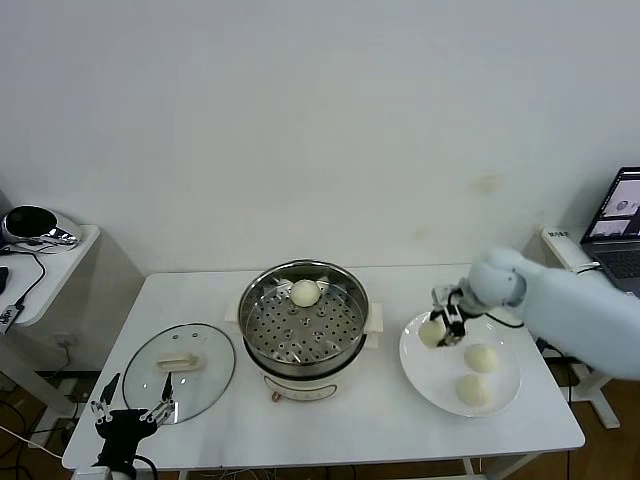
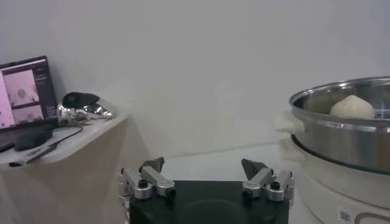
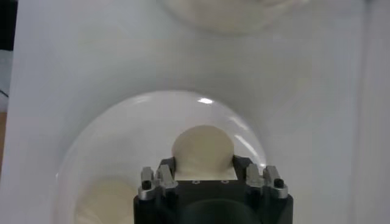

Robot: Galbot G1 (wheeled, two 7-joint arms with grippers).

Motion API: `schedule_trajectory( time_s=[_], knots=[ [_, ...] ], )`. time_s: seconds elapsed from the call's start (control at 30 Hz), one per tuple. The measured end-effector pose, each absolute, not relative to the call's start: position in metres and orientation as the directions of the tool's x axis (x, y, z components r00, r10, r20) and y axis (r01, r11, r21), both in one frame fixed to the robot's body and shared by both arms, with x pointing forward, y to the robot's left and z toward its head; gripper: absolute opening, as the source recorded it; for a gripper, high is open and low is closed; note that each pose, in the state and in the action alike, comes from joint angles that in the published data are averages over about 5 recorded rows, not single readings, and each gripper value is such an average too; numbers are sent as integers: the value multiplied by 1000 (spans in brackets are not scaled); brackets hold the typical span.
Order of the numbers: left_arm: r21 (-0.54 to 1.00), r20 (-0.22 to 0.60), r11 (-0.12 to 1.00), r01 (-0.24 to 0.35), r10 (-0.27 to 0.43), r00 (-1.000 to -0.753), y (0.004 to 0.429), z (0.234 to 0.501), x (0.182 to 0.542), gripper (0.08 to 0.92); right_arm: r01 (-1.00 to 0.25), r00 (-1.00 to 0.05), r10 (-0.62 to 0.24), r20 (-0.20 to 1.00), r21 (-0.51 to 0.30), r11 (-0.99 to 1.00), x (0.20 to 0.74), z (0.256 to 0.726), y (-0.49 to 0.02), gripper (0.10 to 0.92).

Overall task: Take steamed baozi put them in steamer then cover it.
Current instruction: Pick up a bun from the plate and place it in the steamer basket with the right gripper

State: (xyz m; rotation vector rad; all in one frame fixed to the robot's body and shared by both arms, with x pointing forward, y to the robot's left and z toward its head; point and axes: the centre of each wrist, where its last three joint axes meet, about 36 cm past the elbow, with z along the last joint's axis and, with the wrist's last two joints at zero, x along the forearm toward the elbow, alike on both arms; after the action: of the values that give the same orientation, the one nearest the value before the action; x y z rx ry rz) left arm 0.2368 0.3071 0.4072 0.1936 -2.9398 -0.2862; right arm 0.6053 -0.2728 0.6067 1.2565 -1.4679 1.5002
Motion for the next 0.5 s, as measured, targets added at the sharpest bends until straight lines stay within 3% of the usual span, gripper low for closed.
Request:
schedule_trajectory(
  time_s=[0.27,0.5],
  knots=[
    [203,153,974,-105,-138,-979,308,409,244,823,-911,-348,-223,911,-384,-148,606,694,-215,602],
    [205,141,972,-112,-143,-980,310,412,247,823,-913,-325,-279,903,-377,-155,608,714,-143,602]
  ],
)
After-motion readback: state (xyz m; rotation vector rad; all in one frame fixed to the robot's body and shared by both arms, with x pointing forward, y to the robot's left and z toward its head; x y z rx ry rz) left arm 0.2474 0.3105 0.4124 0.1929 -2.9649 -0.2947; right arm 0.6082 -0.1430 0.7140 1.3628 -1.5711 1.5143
